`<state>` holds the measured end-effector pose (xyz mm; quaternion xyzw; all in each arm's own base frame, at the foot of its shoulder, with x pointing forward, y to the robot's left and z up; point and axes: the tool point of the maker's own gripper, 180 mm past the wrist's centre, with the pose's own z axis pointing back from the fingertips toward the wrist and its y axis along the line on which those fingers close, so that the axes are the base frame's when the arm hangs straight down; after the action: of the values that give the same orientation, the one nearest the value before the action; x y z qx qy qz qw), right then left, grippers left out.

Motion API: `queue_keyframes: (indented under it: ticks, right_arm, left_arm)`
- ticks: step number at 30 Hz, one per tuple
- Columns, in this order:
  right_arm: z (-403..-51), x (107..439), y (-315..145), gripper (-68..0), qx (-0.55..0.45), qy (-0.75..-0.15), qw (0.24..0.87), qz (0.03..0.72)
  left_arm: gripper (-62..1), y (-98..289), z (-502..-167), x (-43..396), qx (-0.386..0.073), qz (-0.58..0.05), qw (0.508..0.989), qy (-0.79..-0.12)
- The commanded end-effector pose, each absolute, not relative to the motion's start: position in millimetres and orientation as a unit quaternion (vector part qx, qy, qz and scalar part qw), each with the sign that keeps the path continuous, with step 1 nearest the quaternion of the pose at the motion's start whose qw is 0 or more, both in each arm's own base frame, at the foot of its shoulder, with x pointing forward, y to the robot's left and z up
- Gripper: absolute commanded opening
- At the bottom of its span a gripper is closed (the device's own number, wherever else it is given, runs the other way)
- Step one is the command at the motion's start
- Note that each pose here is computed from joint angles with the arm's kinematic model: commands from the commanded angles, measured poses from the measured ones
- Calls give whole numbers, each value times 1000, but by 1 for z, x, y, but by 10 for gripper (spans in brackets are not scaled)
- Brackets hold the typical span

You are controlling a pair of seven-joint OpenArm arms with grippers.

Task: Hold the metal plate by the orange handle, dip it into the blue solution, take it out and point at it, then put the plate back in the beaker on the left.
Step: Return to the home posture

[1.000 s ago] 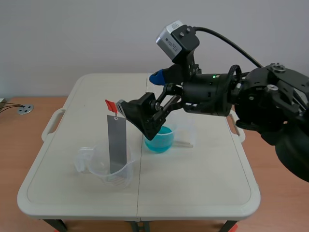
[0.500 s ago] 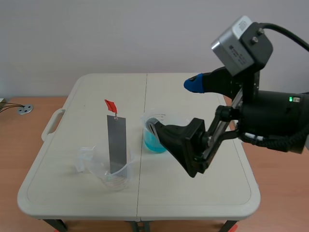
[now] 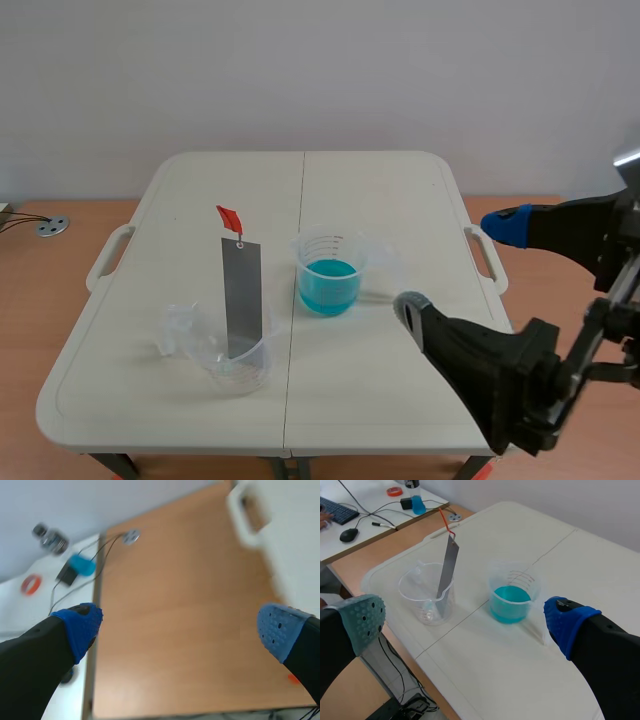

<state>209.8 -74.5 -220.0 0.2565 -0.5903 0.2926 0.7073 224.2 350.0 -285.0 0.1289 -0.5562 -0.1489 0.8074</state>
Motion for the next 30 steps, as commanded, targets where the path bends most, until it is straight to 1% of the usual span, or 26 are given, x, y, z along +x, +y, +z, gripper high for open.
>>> queue_keyframes:
  ticks: [1, 6, 8, 11, 16, 21, 30]
  right_arm:
    - [-205, 212, -74, -11, 256, -607, 692, 297]
    - [-207, 215, -82, -11, 241, -605, 698, 298]
    - [-207, 215, -82, -11, 241, -604, 699, 299]
    - [-208, 215, -82, -11, 240, -603, 700, 299]
    - [-210, 214, -82, -11, 238, -598, 704, 300]
    - [-210, 214, -82, -12, 238, -597, 704, 301]
    - [-212, 214, -82, -12, 237, -595, 706, 301]
  left_arm:
    - [14, 329, -278, 227, 110, -150, 794, -579]
    - [14, 277, -256, 238, 76, -177, 757, -625]
    - [14, 257, -251, 237, 53, -192, 747, -635]
    - [14, 229, -247, 234, 23, -221, 736, -640]
    - [14, 195, -249, 225, -10, -250, 726, -640]
    - [14, 176, -255, 217, -20, -256, 724, -641]
    - [14, 172, -249, 217, -27, -244, 713, -657]
